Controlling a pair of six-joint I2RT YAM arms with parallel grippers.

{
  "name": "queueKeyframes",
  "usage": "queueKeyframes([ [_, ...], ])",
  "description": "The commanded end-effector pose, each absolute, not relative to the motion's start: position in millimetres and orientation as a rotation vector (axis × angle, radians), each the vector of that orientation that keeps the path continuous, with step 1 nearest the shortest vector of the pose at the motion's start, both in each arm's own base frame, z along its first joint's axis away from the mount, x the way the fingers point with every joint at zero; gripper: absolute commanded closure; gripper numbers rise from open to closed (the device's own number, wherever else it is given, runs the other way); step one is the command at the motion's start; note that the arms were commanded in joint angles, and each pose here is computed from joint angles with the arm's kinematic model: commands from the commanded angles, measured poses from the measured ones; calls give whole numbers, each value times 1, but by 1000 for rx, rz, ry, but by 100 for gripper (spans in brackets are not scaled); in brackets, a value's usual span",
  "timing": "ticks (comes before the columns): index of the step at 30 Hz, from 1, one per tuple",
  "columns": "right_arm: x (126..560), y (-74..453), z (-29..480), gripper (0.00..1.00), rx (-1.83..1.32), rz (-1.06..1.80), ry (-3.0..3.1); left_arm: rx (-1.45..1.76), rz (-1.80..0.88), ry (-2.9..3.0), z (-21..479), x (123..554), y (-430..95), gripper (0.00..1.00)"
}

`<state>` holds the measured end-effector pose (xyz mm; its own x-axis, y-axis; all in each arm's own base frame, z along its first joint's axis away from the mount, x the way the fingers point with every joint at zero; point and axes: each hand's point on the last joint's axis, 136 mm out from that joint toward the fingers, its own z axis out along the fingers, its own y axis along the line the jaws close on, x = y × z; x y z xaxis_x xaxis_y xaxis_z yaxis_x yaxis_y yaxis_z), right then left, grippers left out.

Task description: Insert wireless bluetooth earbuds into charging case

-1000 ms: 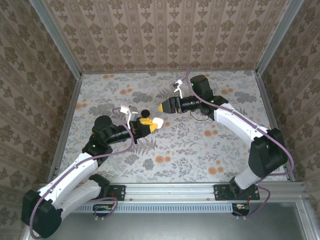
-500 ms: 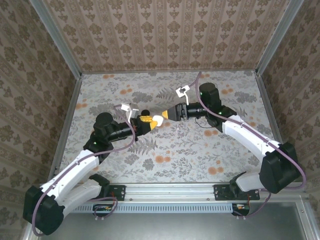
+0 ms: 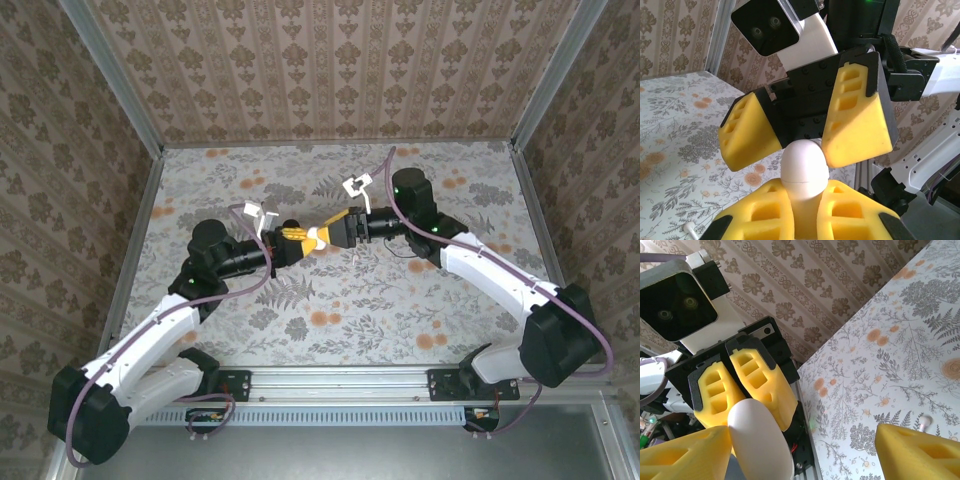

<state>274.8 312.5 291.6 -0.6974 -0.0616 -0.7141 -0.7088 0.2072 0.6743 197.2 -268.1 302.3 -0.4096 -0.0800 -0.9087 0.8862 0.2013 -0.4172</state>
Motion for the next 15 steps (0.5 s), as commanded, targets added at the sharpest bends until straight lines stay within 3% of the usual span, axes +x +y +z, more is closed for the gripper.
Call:
queueKeyframes([
  [1,290,313,274,24,-678,1498,2004,820,-1388,1469,334,189,-267,100],
  [15,314,317,253,26,-596,1539,2091,836,-1403,1444,339,185,-269,100],
])
